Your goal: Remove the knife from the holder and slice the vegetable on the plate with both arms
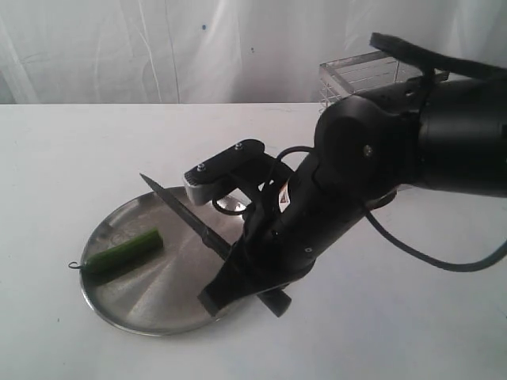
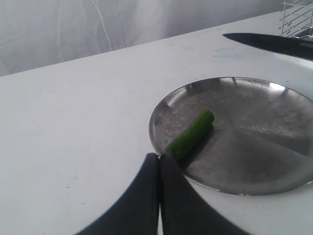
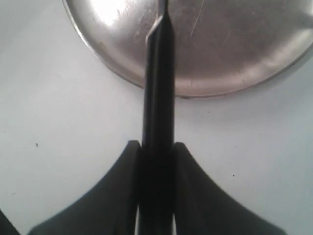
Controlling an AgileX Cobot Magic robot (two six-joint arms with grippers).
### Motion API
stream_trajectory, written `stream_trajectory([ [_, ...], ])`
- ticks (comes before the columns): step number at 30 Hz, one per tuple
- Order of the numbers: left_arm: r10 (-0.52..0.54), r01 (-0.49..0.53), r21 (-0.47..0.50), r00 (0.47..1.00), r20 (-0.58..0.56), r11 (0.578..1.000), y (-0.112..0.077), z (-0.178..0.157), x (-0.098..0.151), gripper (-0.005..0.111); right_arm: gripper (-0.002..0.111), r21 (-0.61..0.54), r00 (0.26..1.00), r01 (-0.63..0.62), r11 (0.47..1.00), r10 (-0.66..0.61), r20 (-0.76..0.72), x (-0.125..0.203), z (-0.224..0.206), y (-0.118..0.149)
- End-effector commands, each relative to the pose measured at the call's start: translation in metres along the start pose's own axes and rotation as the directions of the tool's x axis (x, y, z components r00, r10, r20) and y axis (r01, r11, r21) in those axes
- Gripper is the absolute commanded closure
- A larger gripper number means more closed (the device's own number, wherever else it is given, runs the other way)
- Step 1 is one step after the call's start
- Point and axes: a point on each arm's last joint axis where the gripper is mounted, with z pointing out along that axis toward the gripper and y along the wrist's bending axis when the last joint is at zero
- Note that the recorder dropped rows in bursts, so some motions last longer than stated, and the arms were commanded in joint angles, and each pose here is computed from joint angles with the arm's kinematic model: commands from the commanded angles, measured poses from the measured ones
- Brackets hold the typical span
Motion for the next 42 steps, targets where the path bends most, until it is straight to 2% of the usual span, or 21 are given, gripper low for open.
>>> stream_trajectory([
  [1,-0.004,0.004,-0.002,1.0,-0.002,1.0,0.0,0.0,0.001,0.107,0.108,-0.008,0.999,-0.039,0.999,0.04,0.035,-0.008,-0.009,0.002],
  [8,-0.004,0.004,-0.002,1.0,-0.002,1.0,0.0,0.0,0.001,0.107,0.108,-0.06,0.996,-0.09,0.994,0.092,0.021,-0.007,-0.01,0.007],
  [14,-0.005,0.006,-0.004,1.0,0.007,1.0,0.0,0.0,0.0,0.107,0.108,-0.065,0.995,-0.081,0.995,0.084,0.048,-0.008,-0.018,0.008],
  [16,-0.19,0.19,0.014,0.978,0.083,0.982,0.0,0.0,-0.007,0.107,0.108,-0.065,0.997,-0.06,0.996,0.063,0.049,-0.008,-0.018,0.008],
  [17,-0.427,0.423,0.058,0.895,0.131,0.904,0.0,-0.001,-0.012,0.107,0.108,-0.065,0.998,-0.05,0.997,0.053,0.043,-0.007,-0.018,0.009],
  [19,-0.548,0.541,0.087,0.824,0.146,0.836,0.001,-0.001,-0.015,0.107,0.108,-0.065,0.999,-0.033,0.997,0.036,0.037,-0.006,-0.018,0.009],
  [20,-0.563,0.555,0.092,0.81,0.164,0.826,0.001,-0.002,-0.016,0.107,0.108,-0.066,0.999,-0.031,0.997,0.033,0.035,-0.006,-0.018,0.009],
  [21,-0.626,0.616,0.111,0.758,0.183,0.78,0.002,-0.002,-0.019,0.107,0.108,-0.067,1.0,-0.006,0.998,0.007,0.025,-0.005,-0.018,0.009],
  [22,-0.596,0.585,0.114,0.783,0.176,0.803,0.002,-0.007,-0.03,0.107,0.108,-0.069,1.0,0.01,0.998,-0.009,0.014,-0.004,-0.018,0.009],
  [23,-0.535,0.525,0.1,0.834,0.138,0.845,0.001,-0.01,-0.036,0.107,0.108,-0.071,0.999,0.033,0.997,-0.032,0.007,-0.003,-0.018,0.009],
  [24,-0.484,0.473,0.106,0.866,0.127,0.874,0.001,-0.019,-0.054,0.107,0.108,-0.07,0.998,0.059,0.996,-0.059,0.002,-0.004,-0.02,0.01],
  [26,-0.416,0.407,0.115,0.906,0.078,0.906,0.001,-0.019,-0.079,0.107,0.108,-0.054,0.996,0.085,0.995,-0.085,-0.001,-0.008,-0.025,0.009],
  [29,-0.337,0.34,0.117,0.94,-0.049,0.933,-0.001,0.006,-0.109,0.107,0.108,-0.05,0.995,0.099,0.994,-0.099,0.013,-0.015,-0.033,0.01],
  [30,-0.283,0.294,0.123,0.954,-0.098,0.948,-0.003,0.025,-0.121,0.107,0.108,-0.026,0.994,0.112,0.993,-0.112,0.015,-0.017,-0.035,0.008],
  [33,-0.235,0.254,0.148,0.962,-0.139,0.956,-0.01,0.058,-0.137,0.107,0.108,0.06,0.993,0.119,0.991,-0.119,0.005,-0.019,-0.037,0.0],
  [36,-0.21,0.228,0.17,0.97,-0.121,0.959,-0.019,0.091,-0.15,0.107,0.108,0.142,0.99,0.138,0.98,-0.138,-0.012,-0.019,-0.039,-0.005],
  [42,-0.17,0.187,0.192,0.98,-0.106,0.963,-0.036,0.145,-0.156,0.107,0.108,0.266,0.981,0.193,0.945,-0.184,-0.058,-0.018,-0.04,-0.002],
])
